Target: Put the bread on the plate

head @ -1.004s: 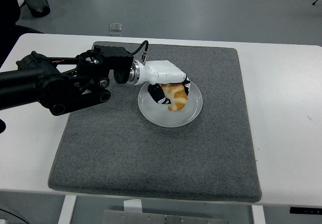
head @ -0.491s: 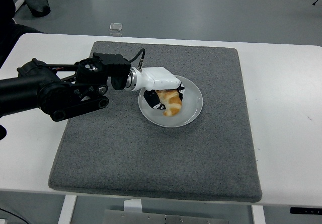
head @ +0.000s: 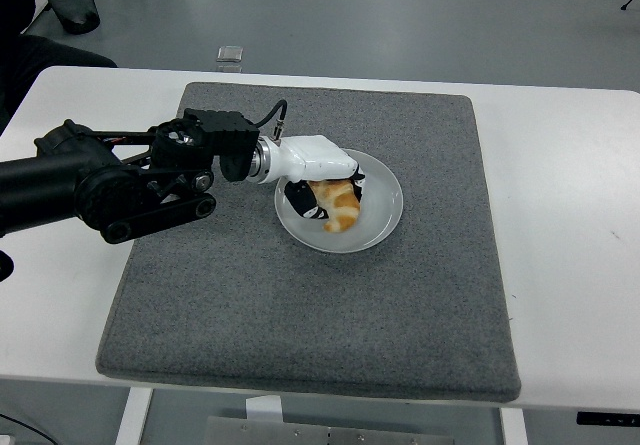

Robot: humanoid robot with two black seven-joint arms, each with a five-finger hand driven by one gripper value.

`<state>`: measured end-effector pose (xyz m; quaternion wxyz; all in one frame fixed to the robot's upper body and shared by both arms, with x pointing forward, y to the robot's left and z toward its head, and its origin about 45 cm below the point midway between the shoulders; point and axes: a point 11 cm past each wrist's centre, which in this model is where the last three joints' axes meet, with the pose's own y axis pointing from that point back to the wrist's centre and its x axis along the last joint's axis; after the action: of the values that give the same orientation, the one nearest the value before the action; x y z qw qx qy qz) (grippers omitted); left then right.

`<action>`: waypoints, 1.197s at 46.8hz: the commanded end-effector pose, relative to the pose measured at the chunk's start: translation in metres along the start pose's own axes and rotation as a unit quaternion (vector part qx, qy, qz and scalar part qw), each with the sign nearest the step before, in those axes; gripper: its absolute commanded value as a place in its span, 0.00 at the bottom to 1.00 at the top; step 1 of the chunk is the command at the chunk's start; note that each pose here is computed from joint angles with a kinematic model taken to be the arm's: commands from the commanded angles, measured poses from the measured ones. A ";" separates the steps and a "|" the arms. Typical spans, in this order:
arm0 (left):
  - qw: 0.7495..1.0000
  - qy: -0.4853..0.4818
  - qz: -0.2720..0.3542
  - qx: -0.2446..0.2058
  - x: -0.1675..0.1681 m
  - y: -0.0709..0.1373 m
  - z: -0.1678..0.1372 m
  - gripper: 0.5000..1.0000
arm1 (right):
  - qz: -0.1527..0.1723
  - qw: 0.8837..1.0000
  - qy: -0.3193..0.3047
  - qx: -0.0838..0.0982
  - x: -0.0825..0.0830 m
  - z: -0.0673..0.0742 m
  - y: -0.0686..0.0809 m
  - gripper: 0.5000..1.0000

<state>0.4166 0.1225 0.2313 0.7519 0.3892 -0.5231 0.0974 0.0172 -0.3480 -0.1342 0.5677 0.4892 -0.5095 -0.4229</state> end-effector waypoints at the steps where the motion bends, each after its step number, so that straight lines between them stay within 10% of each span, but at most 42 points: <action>1: 1.000 0.002 0.001 0.001 0.000 0.000 0.000 0.16 | 0.000 1.000 0.000 0.000 0.000 0.001 0.000 0.86; 12: 1.000 0.009 0.001 -0.001 0.000 0.000 0.000 0.50 | 0.000 1.000 0.000 0.000 0.000 0.000 0.000 0.86; 15: 1.000 0.010 0.002 -0.002 0.000 0.000 0.001 0.78 | 0.000 1.000 0.000 0.000 0.000 0.001 0.000 0.86; 21: 1.000 0.013 0.002 -0.002 0.000 0.000 0.001 0.97 | 0.000 1.000 0.000 0.000 0.000 0.000 0.000 0.86; 56: 0.994 0.084 0.069 -0.021 0.050 0.008 0.006 0.98 | 0.000 1.000 0.000 0.000 0.000 0.000 0.000 0.86</action>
<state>0.4269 0.1115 0.2717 0.7888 0.3365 -0.4895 0.1582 0.0167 -0.3480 -0.1343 0.5678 0.4889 -0.5093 -0.4232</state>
